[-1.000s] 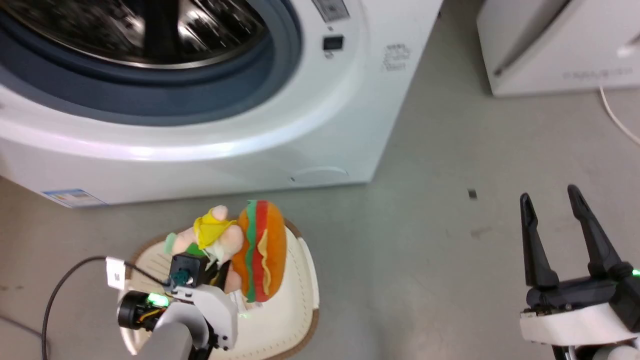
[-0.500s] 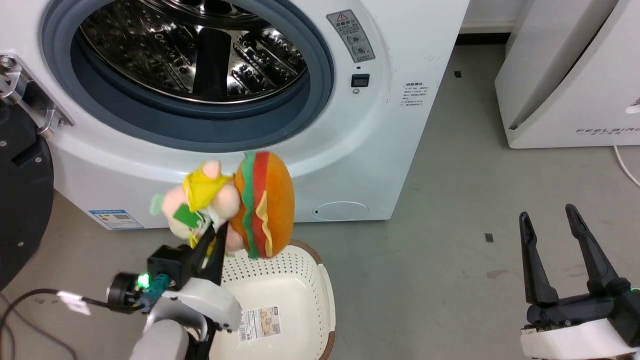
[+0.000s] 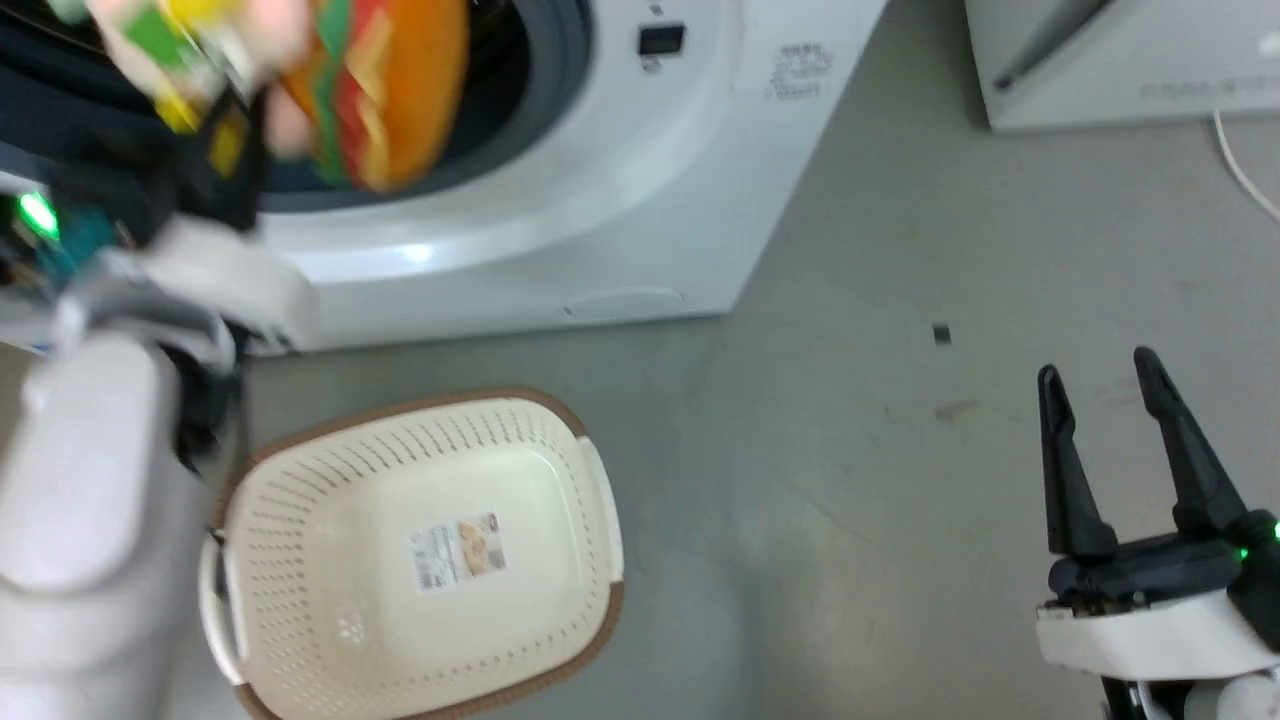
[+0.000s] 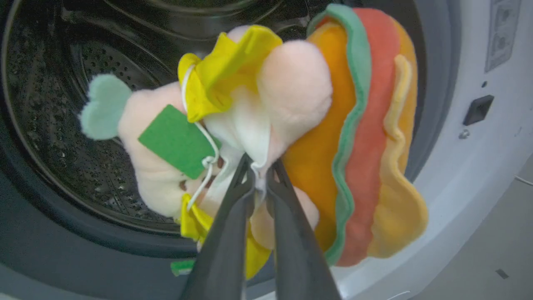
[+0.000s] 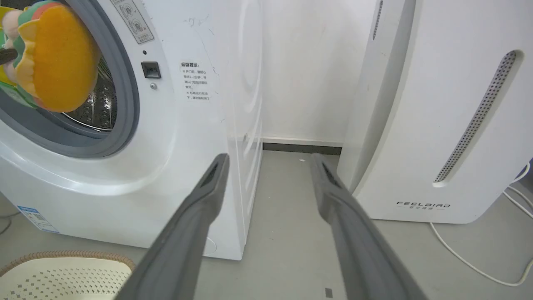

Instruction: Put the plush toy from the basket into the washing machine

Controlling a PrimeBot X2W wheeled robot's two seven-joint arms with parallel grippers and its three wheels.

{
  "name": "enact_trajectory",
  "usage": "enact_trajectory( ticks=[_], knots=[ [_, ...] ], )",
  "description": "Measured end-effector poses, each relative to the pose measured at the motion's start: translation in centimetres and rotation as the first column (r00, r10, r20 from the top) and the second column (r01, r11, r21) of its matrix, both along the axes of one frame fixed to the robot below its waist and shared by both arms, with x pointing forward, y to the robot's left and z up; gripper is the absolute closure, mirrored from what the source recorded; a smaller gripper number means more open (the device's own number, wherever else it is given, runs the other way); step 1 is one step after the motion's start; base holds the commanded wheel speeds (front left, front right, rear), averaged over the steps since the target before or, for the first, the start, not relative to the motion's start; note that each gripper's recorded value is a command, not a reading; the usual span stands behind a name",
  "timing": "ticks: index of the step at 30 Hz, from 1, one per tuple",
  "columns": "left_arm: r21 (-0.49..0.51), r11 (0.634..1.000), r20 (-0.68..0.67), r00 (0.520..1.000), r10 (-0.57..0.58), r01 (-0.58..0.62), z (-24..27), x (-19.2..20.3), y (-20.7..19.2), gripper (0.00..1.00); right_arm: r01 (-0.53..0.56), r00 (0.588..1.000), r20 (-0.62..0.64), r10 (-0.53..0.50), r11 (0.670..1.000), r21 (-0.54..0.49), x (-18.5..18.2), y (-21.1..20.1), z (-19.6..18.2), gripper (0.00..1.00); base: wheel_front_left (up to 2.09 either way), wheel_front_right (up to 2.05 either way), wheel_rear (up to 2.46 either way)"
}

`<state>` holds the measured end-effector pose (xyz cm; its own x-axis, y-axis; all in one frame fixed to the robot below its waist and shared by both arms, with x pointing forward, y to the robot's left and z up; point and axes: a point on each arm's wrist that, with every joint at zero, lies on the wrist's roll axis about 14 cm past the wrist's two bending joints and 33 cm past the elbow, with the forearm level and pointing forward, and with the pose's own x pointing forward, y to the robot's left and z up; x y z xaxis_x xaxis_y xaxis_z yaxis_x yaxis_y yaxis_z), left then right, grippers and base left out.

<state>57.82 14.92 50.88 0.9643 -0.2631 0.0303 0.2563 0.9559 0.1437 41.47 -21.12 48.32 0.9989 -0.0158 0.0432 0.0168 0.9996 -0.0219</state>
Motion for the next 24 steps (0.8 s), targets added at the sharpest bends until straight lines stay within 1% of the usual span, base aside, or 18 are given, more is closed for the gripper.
enact_trajectory(
  ticks=[8,14,19,24],
  knots=[
    [0.122,0.993,-0.140,0.990,0.022,-0.005,-3.4,9.2,1.3,1.00,0.050,0.995,-0.087,-0.049,0.999,0.006,1.2,-1.7,-3.6,0.00,0.00,0.00,0.00],
    [0.148,0.989,-0.184,0.983,0.017,0.010,-5.4,14.6,0.2,1.00,0.087,0.983,-0.165,-0.085,0.996,0.007,1.1,-2.8,-6.4,0.00,0.00,0.00,0.00],
    [0.189,0.982,-0.302,0.952,0.049,0.009,-10.0,16.9,0.2,1.00,0.110,0.972,-0.206,-0.108,0.994,-0.004,0.9,-3.6,-7.8,0.00,0.00,0.00,0.00],
    [0.197,0.980,-0.419,0.904,0.083,0.002,-14.5,17.3,0.5,1.00,0.136,0.963,-0.235,-0.135,0.991,-0.012,0.3,-4.4,-8.6,0.00,0.00,0.00,0.00]
  ],
)
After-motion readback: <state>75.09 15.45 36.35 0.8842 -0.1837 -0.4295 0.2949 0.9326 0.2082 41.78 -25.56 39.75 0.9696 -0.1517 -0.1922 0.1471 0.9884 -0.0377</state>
